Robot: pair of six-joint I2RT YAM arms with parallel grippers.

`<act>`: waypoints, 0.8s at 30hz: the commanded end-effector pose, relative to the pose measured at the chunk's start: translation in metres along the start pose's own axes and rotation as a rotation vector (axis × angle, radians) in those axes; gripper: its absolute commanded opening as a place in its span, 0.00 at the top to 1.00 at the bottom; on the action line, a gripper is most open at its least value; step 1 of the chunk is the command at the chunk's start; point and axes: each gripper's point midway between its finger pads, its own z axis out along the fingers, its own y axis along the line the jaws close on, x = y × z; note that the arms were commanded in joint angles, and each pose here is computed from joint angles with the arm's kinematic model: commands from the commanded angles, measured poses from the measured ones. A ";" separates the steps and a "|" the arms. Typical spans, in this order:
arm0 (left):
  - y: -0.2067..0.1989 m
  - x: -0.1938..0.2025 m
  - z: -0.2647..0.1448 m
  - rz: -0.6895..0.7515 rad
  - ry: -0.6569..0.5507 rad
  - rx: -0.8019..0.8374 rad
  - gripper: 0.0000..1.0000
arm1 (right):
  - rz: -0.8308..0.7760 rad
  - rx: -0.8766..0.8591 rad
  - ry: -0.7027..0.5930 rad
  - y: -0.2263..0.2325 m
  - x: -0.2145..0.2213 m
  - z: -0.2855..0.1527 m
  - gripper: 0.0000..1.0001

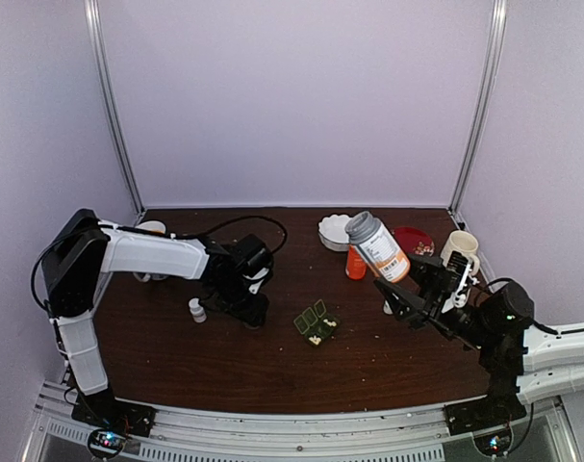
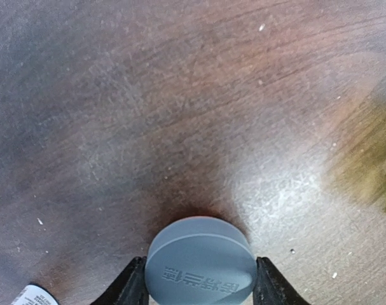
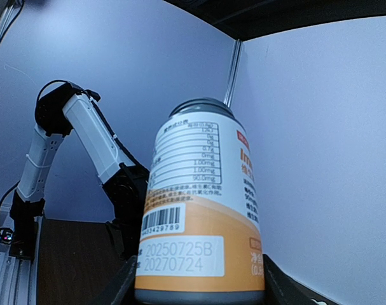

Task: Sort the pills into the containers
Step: Pick up the lid of the pill bottle from the center of the board, then close the lid of the pill bottle.

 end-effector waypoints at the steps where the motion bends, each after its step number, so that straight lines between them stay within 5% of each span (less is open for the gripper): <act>1: -0.006 -0.028 -0.048 0.028 -0.120 0.042 0.52 | 0.019 -0.021 -0.005 0.003 -0.005 0.002 1.00; 16: -0.118 -0.076 -0.303 0.190 -0.668 0.918 0.56 | 0.044 -0.222 0.076 0.038 0.004 0.022 1.00; 24: -0.137 -0.063 -0.339 0.242 -0.695 1.157 0.61 | 0.050 -0.233 0.088 0.044 0.003 0.030 1.00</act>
